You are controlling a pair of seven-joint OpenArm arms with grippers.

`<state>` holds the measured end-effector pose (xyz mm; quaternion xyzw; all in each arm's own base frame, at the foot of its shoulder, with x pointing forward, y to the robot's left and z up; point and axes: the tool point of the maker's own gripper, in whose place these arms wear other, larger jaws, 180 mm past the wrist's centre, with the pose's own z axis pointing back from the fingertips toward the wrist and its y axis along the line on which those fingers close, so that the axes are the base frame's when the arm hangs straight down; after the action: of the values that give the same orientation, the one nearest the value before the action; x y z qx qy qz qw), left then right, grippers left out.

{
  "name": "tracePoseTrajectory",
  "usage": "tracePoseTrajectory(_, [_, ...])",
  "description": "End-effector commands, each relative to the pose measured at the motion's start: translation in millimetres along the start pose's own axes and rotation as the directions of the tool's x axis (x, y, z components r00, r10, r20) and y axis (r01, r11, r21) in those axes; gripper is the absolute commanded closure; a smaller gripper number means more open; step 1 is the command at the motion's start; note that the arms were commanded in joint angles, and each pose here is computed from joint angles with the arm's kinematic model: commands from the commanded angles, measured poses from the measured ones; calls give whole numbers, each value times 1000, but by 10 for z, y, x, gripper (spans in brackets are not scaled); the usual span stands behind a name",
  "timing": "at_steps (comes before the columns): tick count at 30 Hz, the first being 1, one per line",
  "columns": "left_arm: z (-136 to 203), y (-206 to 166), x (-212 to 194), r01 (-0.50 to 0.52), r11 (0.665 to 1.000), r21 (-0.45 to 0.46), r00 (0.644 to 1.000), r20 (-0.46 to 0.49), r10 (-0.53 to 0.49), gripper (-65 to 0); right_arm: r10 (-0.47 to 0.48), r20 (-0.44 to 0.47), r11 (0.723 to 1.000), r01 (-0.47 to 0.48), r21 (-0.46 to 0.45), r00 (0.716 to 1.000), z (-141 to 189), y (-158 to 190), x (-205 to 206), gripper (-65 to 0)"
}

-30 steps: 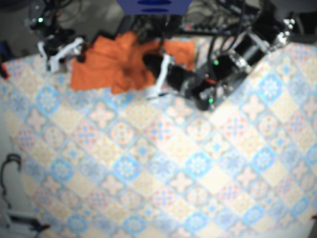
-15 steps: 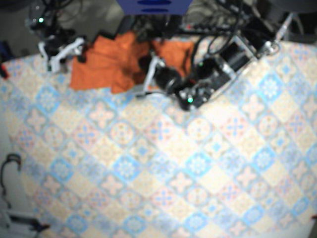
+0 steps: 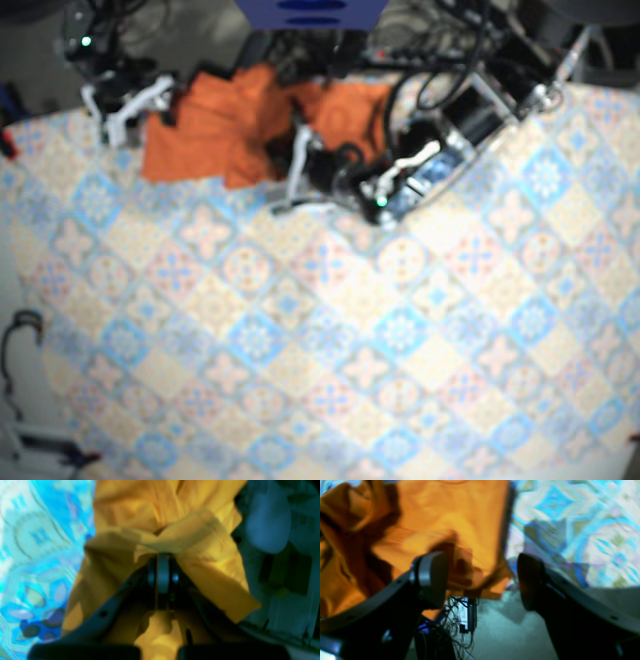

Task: Fold the T-shirt properly
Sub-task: 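Move the right gripper to the other strip end and grasp it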

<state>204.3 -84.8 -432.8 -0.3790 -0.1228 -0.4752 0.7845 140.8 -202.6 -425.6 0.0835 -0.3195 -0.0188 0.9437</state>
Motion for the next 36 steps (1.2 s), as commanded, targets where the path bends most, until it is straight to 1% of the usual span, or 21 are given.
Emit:
tracePoseTrajectory(1, [54,-2,201,18,1000,-5,998,65,-18,0,10,39,1000,-10,10,999,26,20,85,-418])
tracePoseTrajectory(3, [62,3,250,16,1000,-3,995,94,-16,0,12,44,1000,-13,18,999,17,46,97,-418])
tracePoseTrajectory(6, [80,20,279,14,1000,1,993,119,-14,0,3,29,1000,-4,30,1000,-17,76,34,-418])
tracePoseTrajectory(10, [128,81,204,4,1000,15,994,111,-6,0,-20,8,999,19,41,1000,-70,81,-73,-418])
tracePoseTrajectory(17, [236,208,-103,-36,998,47,997,70,32,0,-74,-56,995,77,58,996,-174,73,-342,-418])
tracePoseTrajectory(22, [274,245,-190,-45,997,57,998,56,42,0,-71,-17,996,72,57,997,-217,45,-197,-417])
tracePoseTrajectory(26, [304,275,-236,-49,997,65,998,49,46,0,-34,-10,998,34,46,999,-204,-45,-101,-418])
tracePoseTrajectory(30, [307,279,-242,-49,997,66,998,48,46,0,-18,11,999,17,42,1000,-229,-85,25,-419])
tracePoseTrajectory(31, [311,283,-248,-50,996,67,998,47,47,0,-5,3,999,5,38,1000,-219,-131,40,-419])
tracePoseTrajectory(32, [311,283,-248,-50,996,67,998,47,47,0,-7,-9,999,8,42,1000,-211,-156,29,-419])
tracePoseTrajectory(33, [311,283,-248,-50,996,67,998,47,47,0,-15,-1,999,15,53,1000,-206,-166,66,-419])
tracePoseTrajectory(36, [298,265,-294,-59,996,63,998,43,56,0,-63,71,994,56,96,995,-196,-170,311,-420])
